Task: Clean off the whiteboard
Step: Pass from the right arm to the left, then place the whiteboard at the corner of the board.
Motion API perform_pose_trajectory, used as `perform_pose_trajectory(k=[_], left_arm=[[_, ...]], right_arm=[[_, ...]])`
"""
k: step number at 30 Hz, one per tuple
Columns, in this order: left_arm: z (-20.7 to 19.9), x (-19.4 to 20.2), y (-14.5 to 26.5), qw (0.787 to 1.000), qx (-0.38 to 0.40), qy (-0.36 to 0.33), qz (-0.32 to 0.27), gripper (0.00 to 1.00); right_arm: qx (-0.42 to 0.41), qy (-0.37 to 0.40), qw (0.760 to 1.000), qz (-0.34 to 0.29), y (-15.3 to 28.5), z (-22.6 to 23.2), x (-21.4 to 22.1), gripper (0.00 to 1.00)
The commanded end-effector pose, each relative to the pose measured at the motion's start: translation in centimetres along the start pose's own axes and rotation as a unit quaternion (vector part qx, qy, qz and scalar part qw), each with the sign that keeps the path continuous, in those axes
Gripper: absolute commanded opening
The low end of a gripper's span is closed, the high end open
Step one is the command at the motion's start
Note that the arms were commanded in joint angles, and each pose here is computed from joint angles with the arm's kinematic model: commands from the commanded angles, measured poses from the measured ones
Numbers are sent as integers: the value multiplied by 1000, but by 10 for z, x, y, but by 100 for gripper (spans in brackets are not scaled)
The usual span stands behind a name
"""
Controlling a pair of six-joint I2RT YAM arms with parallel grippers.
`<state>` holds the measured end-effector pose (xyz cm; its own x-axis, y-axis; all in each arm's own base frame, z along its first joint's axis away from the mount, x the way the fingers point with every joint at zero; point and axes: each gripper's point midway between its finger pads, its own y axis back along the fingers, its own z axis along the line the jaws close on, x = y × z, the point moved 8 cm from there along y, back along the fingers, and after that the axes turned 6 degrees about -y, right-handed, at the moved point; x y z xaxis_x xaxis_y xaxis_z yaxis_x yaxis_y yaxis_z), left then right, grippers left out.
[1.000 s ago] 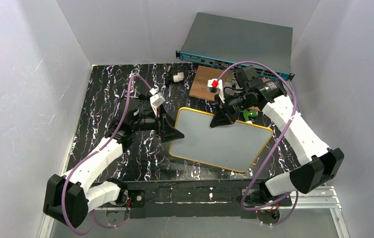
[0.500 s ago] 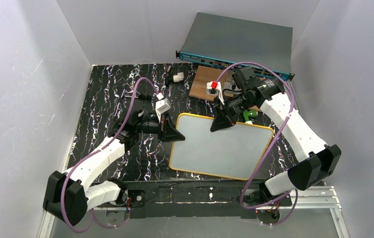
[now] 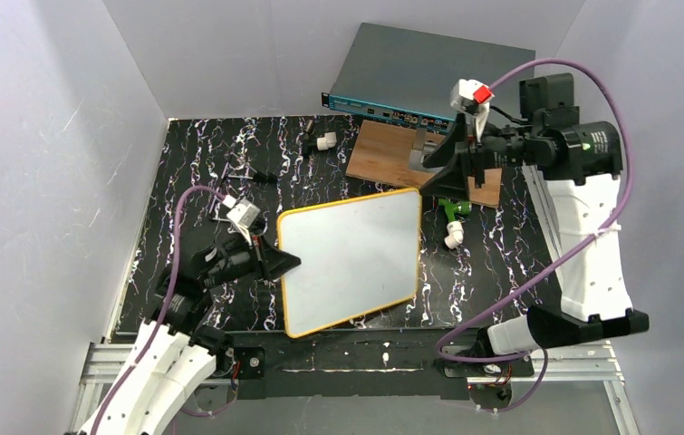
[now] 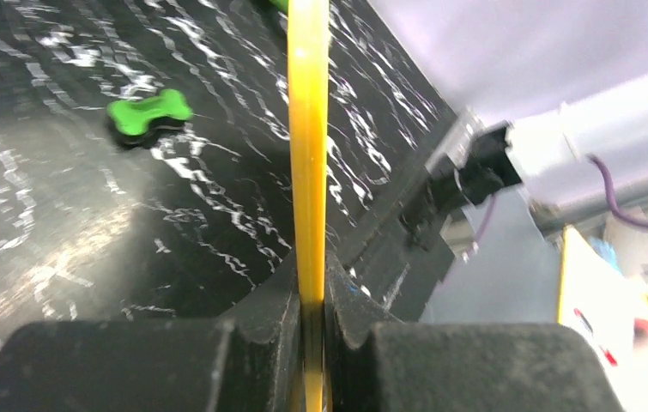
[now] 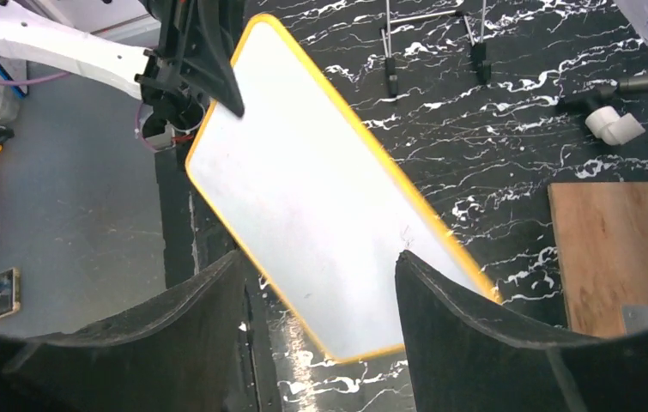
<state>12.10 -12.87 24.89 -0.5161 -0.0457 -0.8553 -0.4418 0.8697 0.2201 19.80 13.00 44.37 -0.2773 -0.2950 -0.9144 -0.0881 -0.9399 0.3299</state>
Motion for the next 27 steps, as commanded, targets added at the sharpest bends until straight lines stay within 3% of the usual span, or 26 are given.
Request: perform_pose_trajectory(k=[1,12,25,27], left_arm=[[6,-28,32,980,-183,10,-74,0],[7,-113,51,930,-340,12,-141,0],[59,-204,40,887,-399,-39,-228,0],[71,-215,38,889,-388,-36,-239,0]], right_arm=[[-18,-39,999,-21,9,13,12,71],[-8,-75,997,-28,-2,5,53,71],[0,-93,995,-34,-6,-1,69,72],[1,-96,995,-34,-6,-2,71,72]])
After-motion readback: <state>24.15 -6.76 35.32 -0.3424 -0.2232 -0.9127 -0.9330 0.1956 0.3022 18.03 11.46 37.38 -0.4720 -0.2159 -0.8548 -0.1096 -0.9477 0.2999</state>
